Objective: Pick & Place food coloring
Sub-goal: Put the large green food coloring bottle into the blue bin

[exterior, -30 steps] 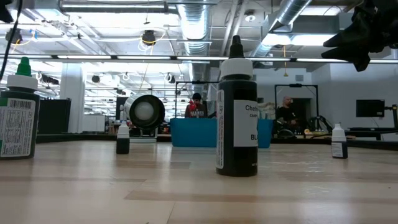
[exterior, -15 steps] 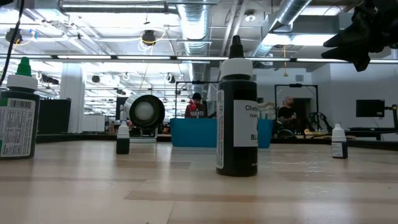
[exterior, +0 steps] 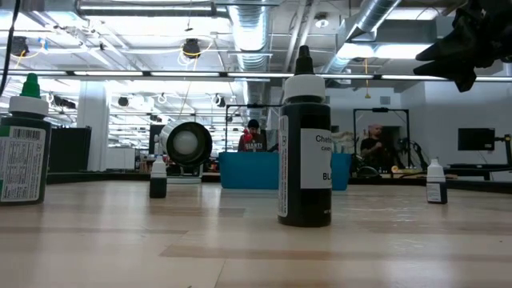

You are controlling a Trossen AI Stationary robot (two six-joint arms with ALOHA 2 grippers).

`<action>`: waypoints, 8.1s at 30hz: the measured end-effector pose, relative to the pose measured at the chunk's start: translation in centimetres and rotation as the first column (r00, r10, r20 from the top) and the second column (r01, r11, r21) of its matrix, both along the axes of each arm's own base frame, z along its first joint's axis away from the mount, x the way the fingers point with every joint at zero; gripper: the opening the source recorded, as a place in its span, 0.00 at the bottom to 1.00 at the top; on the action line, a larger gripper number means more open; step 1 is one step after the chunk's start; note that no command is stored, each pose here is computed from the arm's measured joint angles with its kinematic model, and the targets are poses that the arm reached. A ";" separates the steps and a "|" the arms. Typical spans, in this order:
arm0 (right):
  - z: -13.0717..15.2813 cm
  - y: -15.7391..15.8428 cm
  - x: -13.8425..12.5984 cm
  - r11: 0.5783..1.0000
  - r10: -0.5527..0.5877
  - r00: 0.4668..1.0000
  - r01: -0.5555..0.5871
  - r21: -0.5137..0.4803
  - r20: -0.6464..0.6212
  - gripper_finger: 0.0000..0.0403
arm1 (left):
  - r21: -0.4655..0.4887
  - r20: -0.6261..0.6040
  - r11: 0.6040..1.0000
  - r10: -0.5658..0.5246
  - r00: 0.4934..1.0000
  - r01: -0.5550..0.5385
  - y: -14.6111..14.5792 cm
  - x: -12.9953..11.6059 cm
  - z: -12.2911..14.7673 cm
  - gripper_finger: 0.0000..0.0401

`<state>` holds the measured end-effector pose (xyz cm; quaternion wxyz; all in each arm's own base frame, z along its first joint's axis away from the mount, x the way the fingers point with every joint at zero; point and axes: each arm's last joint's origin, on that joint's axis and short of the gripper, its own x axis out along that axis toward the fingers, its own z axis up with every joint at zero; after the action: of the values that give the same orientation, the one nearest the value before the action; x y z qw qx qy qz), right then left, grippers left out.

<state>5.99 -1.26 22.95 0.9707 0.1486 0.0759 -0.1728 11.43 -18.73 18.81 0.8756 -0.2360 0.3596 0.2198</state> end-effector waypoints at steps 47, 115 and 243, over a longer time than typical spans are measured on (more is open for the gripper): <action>0.0 0.0 0.0 1.000 -0.002 1.000 0.002 0.000 0.000 0.39 | 0.062 -0.120 0.997 0.050 0.992 -0.042 2.9 4.6 -0.4 0.55; 0.1 0.0 0.0 1.000 0.001 1.000 -0.001 -0.001 0.009 0.40 | 0.304 -0.032 0.946 0.126 0.992 -0.110 14.9 15.0 17.1 0.26; 0.2 -0.3 -0.1 0.990 -0.131 0.990 0.128 0.050 0.045 0.33 | 0.382 -0.103 0.919 -0.062 0.993 0.097 40.1 22.9 -0.1 0.33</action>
<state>5.91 -1.61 23.17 0.9552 0.1803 0.0467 -0.2300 34.29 21.38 18.71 0.8963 -0.0341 0.3570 0.2610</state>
